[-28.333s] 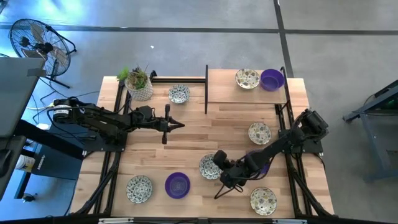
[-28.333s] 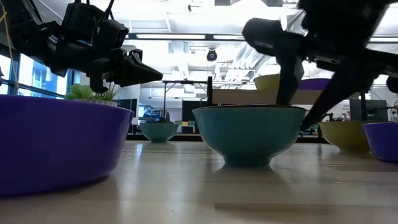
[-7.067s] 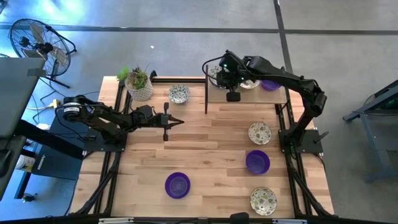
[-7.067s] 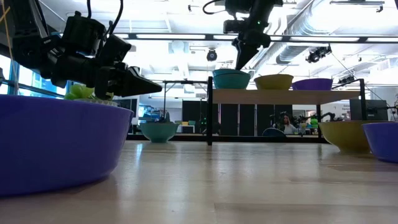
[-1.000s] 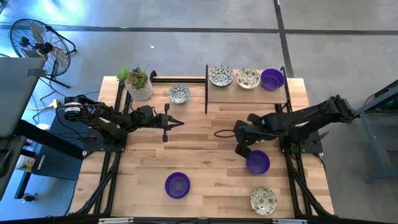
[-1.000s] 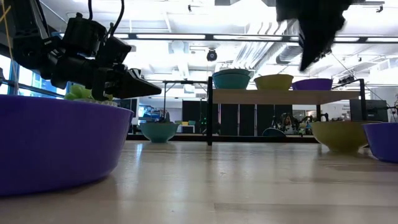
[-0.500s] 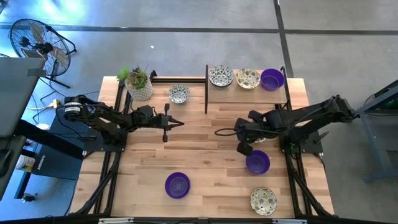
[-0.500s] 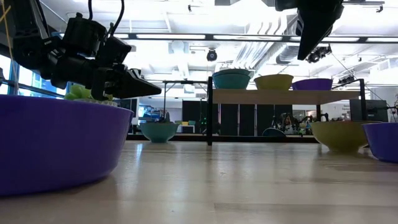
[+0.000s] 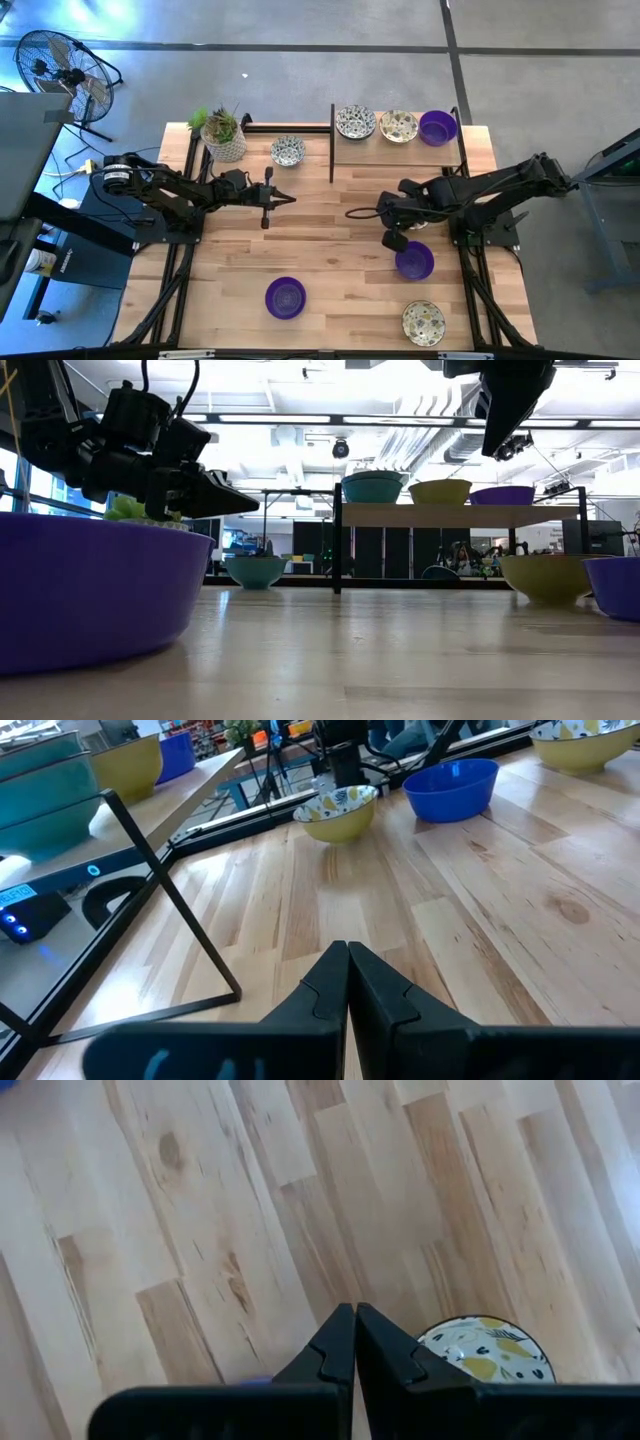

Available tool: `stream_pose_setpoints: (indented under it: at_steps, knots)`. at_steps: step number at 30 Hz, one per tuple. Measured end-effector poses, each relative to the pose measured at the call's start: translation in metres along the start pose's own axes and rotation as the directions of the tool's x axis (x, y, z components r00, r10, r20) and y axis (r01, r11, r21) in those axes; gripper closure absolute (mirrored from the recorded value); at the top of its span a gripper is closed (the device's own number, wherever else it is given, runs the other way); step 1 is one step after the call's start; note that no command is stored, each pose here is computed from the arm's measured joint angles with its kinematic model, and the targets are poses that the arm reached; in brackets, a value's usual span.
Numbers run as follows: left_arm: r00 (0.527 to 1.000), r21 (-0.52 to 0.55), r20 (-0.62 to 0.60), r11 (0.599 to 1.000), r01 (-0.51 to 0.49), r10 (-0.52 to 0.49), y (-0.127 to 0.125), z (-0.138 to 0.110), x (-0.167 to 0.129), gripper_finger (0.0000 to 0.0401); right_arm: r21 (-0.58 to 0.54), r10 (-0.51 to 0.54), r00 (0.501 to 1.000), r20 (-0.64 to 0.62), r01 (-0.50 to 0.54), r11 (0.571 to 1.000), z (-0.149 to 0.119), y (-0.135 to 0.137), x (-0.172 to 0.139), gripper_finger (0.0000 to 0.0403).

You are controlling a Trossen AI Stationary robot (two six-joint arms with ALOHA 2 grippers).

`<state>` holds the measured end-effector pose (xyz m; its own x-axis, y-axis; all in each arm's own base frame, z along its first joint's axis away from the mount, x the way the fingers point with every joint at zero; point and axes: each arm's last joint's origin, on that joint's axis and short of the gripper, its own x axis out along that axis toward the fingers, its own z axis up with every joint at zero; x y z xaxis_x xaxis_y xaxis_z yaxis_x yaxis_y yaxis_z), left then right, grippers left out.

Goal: Pick & Place Mini bowls
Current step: Stack the top white patterned bowl on the white patterned bowl on the shelf

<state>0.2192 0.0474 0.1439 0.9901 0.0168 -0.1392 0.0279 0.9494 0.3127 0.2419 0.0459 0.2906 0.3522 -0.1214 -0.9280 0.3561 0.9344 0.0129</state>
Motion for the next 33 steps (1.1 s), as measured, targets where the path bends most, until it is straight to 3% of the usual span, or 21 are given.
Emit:
stream_pose_setpoints:
  at_steps: [13, 19, 27, 33]
  knots:
    - [1.000, -0.001, 0.003, 1.000, -0.002, 0.002, 0.000, 0.000, 0.000, 0.0400, -0.079, 0.063, 0.996, 0.056, -0.059, 0.995, 0.012, 0.003, -0.020, 0.0402]
    - [1.000, 0.000, 0.003, 1.000, -0.002, 0.002, 0.000, 0.000, 0.000, 0.0400, -0.089, 0.046, 0.996, 0.079, -0.039, 0.995, 0.014, 0.003, -0.025, 0.0402]
    - [1.000, -0.008, 0.007, 1.000, 0.009, -0.009, 0.000, 0.000, 0.000, 0.0400, -0.075, -0.075, 0.994, -0.082, 0.069, 0.995, -0.028, -0.008, 0.023, 0.0402]
    - [1.000, -0.017, 0.012, 1.000, 0.022, -0.022, 0.000, 0.001, 0.000, 0.0400, -0.009, 0.026, 0.999, 0.038, -0.026, 1.000, -0.063, -0.027, 0.041, 0.0402]
